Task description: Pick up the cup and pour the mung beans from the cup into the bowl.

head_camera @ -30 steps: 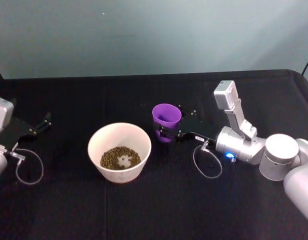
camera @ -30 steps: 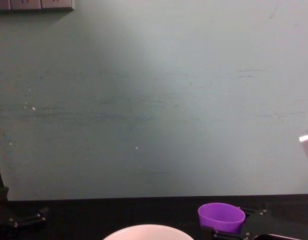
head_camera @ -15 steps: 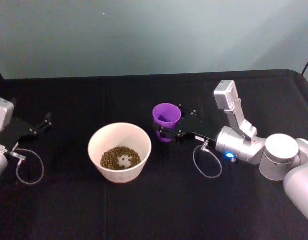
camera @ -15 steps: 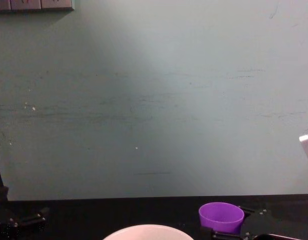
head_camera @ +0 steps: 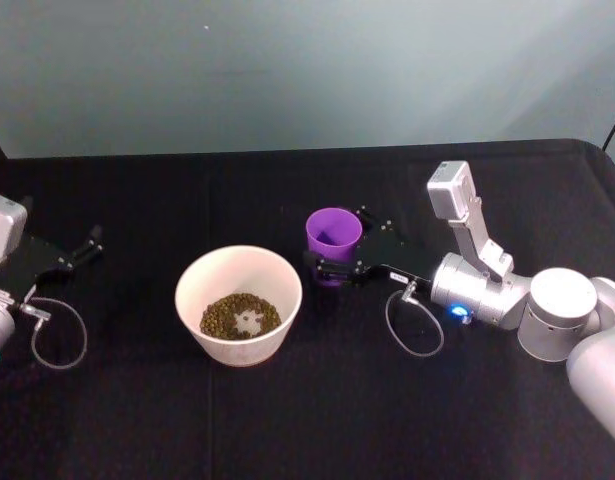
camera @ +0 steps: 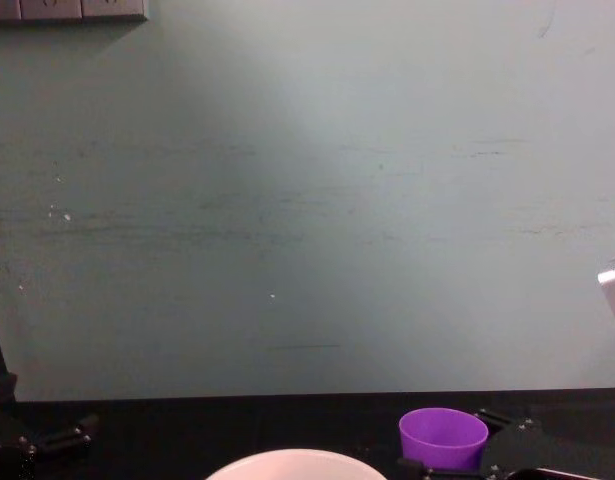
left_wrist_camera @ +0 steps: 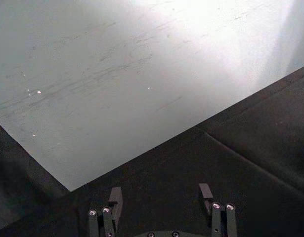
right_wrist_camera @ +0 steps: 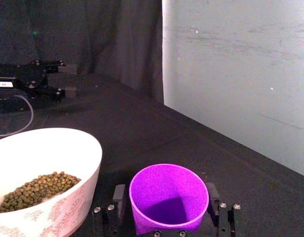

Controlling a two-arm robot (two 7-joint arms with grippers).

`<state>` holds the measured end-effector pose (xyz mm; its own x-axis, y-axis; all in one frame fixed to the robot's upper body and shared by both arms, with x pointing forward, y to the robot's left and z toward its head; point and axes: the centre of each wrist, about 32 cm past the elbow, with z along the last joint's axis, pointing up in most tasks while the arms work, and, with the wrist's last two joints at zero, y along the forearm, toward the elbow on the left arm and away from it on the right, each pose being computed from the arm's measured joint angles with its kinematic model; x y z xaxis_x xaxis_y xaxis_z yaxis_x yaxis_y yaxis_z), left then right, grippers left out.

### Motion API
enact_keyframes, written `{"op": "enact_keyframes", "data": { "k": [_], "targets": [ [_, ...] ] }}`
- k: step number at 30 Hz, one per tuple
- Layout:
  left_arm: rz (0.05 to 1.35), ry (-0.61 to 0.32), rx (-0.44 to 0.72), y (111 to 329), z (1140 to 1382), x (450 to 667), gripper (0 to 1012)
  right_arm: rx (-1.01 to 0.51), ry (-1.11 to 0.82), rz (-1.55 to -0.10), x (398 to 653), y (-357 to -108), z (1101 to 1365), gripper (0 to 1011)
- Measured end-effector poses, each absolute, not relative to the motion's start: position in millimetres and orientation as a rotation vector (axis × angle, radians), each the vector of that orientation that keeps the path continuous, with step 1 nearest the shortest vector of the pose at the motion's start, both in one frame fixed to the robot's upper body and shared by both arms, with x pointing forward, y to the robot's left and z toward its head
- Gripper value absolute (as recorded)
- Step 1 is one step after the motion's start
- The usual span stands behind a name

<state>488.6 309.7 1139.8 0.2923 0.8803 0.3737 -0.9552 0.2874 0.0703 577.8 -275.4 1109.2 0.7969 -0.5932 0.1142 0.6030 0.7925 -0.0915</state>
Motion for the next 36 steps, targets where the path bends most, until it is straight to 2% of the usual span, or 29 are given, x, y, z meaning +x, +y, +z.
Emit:
{"op": "enact_keyframes", "data": {
  "k": [8,18,22,26,36],
  "targets": [
    [1.248,-0.285,0.305,309.7,1139.8,488.6,1012,-0.097,-0.094,-0.647,574.9,-277.2,1114.7,1002],
    [1.248,-0.285,0.304,309.7,1139.8,488.6,1011,0.004,-0.079,-0.663,567.5,-281.7,1139.8,1003],
    [1.248,-0.285,0.304,309.7,1139.8,488.6,1011,0.037,-0.065,-0.755,559.1,-281.9,1151.3,1003],
    [1.248,-0.285,0.304,309.6,1139.7,488.6,1011,0.046,-0.062,-0.912,546.8,-280.8,1159.2,1003],
    [1.248,-0.285,0.304,309.7,1139.8,488.6,1011,0.066,-0.068,-1.211,533.6,-278.6,1145.8,1003]
  ]
}}
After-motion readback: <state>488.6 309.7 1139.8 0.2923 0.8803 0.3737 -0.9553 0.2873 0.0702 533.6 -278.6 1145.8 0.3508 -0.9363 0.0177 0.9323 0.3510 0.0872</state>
